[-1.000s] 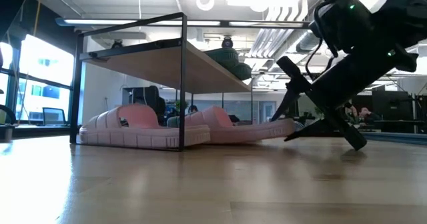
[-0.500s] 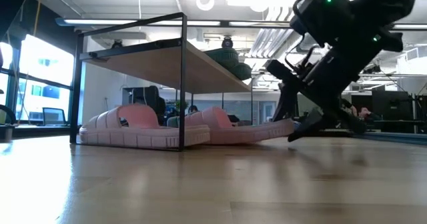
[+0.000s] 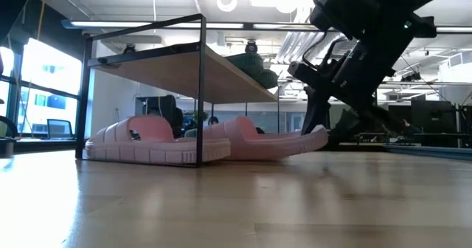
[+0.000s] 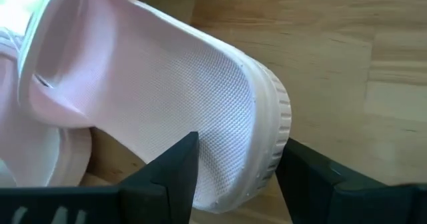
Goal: Pick and place slides into the shelf
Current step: Put the pink slide on the shelf
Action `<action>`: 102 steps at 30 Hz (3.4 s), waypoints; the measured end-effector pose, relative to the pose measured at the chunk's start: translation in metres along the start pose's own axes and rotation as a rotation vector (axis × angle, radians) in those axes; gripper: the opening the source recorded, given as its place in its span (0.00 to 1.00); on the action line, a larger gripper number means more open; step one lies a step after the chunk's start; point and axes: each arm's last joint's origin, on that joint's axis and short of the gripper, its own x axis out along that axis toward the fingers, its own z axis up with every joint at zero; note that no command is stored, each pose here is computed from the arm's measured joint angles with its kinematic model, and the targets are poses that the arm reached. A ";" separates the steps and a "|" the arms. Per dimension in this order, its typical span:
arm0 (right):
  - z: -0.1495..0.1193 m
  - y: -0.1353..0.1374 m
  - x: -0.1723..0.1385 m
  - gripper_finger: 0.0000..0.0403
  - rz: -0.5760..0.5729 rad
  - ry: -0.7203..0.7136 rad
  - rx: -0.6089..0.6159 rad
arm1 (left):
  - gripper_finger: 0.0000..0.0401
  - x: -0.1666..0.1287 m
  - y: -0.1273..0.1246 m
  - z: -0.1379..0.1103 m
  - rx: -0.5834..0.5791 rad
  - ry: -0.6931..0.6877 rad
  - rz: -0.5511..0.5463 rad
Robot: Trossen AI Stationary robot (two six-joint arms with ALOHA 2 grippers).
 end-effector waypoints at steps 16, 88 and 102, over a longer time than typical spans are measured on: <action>-0.001 -0.003 0.000 0.57 -0.023 0.045 -0.159 | 0.39 0.000 -0.001 -0.001 -0.002 0.017 -0.008; -0.006 -0.038 -0.004 0.00 0.199 -0.004 -0.321 | 0.39 -0.086 -0.052 0.021 -0.023 0.262 -0.100; 0.015 -0.027 0.018 0.00 0.231 0.017 -0.341 | 0.39 -0.086 -0.051 0.021 -0.016 0.273 -0.082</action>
